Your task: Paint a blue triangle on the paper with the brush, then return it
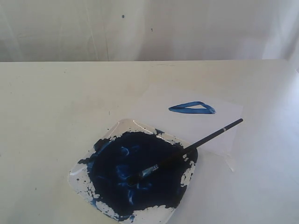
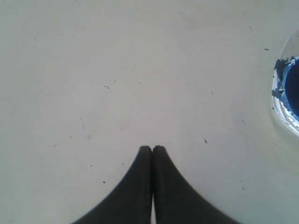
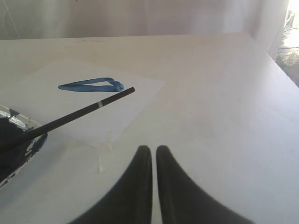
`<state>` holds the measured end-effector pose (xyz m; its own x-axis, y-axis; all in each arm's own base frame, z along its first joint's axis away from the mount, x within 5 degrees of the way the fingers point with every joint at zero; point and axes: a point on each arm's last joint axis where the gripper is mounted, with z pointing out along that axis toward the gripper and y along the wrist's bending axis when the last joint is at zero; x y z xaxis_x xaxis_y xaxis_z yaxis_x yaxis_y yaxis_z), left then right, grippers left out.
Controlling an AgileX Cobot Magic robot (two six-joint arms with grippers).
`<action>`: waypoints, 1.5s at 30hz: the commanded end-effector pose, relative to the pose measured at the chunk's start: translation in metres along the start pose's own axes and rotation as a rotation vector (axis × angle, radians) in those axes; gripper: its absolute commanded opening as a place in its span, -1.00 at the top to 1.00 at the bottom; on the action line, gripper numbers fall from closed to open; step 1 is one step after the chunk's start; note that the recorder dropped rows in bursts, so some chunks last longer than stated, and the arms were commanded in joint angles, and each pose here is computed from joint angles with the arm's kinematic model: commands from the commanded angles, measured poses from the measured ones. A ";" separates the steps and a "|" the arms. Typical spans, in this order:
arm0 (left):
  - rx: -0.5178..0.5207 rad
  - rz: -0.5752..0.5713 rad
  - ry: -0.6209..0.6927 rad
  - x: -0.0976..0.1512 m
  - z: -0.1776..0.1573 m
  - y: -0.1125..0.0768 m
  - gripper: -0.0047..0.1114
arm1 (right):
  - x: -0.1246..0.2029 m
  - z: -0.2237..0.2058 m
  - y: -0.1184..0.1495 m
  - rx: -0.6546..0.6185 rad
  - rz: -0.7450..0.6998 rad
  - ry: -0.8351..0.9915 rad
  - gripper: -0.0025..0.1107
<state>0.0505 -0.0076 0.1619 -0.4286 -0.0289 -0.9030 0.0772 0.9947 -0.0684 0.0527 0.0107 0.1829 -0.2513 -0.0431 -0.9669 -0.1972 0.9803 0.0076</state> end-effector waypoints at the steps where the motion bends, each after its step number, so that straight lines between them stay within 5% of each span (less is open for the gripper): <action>1: 0.000 -0.019 0.000 0.001 0.000 0.000 0.92 | 0.000 0.000 0.000 -0.002 0.002 -0.010 0.88; 38: -0.002 0.044 -0.004 0.001 0.000 0.000 0.92 | 0.000 0.000 0.000 -0.002 0.002 -0.010 0.88; 45: -0.084 0.006 -0.006 0.001 0.000 0.005 0.92 | 0.000 0.000 0.000 -0.002 0.002 -0.010 0.88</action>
<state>0.0509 -0.0042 0.1619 -0.4248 -0.0091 -0.9053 0.0321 0.9992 -0.0251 0.0527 0.0107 0.1829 -0.2513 -0.0431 -0.9669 -0.1972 0.9803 0.0076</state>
